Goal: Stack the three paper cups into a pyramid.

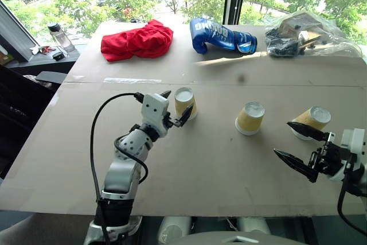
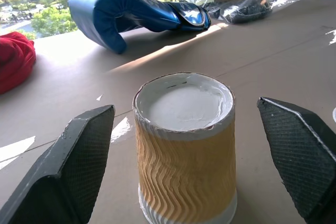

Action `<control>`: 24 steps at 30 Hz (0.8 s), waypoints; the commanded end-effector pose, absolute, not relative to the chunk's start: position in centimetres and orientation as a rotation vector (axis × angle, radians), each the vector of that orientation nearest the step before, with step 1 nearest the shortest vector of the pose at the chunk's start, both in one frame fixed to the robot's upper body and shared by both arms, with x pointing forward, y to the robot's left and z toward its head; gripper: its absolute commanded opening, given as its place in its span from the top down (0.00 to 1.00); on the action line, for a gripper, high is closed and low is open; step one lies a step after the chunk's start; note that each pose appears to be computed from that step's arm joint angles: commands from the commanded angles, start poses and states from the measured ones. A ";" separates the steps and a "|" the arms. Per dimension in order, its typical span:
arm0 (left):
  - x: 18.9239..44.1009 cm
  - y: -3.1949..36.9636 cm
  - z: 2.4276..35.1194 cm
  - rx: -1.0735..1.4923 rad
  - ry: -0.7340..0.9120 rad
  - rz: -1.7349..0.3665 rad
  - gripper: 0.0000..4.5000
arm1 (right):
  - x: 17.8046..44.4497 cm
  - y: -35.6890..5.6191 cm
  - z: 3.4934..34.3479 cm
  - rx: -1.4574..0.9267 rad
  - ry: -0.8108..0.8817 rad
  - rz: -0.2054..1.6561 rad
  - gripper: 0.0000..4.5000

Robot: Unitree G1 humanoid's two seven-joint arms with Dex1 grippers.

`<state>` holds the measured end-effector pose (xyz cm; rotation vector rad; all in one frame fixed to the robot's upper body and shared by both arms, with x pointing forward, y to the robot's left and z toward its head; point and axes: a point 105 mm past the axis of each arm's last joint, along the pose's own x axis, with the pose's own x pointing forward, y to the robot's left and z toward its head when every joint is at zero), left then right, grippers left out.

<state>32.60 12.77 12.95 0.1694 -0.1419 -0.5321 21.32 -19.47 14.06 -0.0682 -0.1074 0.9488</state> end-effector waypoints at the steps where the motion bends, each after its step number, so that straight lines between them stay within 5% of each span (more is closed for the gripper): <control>1: 32.8 11.7 13.7 0.174 -0.202 -0.564 0.01 | 21.1 -18.9 15.0 -0.084 -0.154 0.953 0.00; 5: 33.2 11.4 13.6 0.159 -0.204 -0.558 0.01 | 20.9 -18.9 14.8 -0.081 -0.152 0.948 0.00; 11: 33.5 11.2 14.4 0.142 -0.220 -0.553 0.46 | 20.9 -19.0 15.0 -0.088 -0.155 0.939 0.00; 24: 32.8 5.5 15.6 0.143 -0.254 -0.891 0.46 | 20.8 -19.3 15.1 -0.105 -0.160 0.898 0.00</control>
